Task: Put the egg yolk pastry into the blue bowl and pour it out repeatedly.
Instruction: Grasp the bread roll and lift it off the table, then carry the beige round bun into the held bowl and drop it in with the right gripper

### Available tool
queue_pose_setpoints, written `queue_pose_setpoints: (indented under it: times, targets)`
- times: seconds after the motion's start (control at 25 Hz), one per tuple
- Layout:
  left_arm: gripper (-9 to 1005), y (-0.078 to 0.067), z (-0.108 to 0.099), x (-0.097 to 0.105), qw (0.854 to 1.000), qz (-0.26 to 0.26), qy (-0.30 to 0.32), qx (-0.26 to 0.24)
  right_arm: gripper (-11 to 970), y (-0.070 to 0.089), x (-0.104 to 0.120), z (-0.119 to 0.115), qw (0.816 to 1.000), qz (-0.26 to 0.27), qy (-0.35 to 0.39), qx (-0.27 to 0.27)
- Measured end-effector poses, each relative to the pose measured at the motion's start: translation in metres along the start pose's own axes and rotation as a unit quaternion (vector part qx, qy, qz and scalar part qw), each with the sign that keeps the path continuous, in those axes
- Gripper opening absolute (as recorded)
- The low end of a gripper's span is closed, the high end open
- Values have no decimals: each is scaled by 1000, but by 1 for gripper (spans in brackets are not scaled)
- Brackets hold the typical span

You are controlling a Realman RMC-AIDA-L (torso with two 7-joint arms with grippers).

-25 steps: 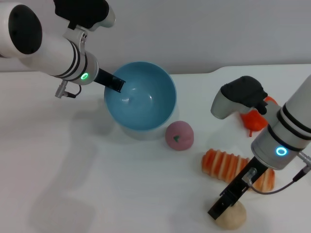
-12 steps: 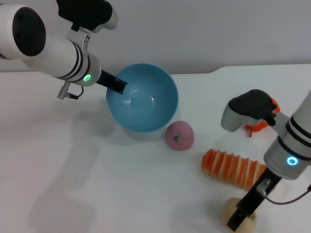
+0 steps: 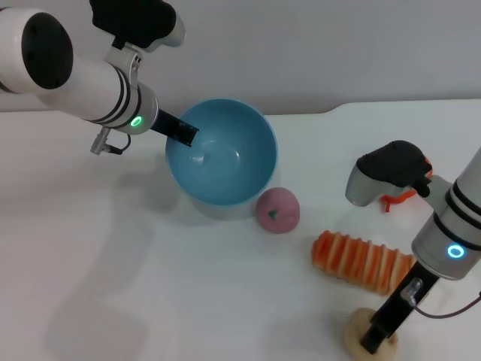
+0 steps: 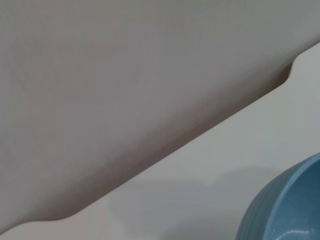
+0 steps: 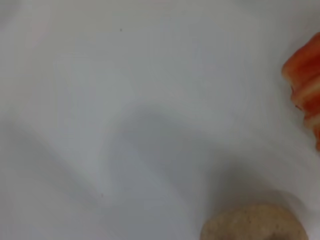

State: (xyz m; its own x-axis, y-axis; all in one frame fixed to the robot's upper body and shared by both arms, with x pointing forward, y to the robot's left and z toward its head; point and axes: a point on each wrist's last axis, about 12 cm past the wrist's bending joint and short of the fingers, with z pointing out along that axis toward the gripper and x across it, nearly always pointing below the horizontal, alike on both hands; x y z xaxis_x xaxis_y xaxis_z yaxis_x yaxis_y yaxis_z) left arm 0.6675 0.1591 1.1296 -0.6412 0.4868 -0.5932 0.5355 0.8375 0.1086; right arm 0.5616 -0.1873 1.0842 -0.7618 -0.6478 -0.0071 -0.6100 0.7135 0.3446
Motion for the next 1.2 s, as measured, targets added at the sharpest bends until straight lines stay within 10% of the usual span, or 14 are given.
queue_pose_setpoints:
  times: [0.68, 1.2]
  targets:
    - [0, -1, 1, 3, 1000, -3, -3, 2, 150, 7, -10, -16, 998, -58, -32, 14]
    - [0, -3, 4, 8, 1000, -3, 0, 7, 42, 20, -42, -80, 977, -106, -175, 65]
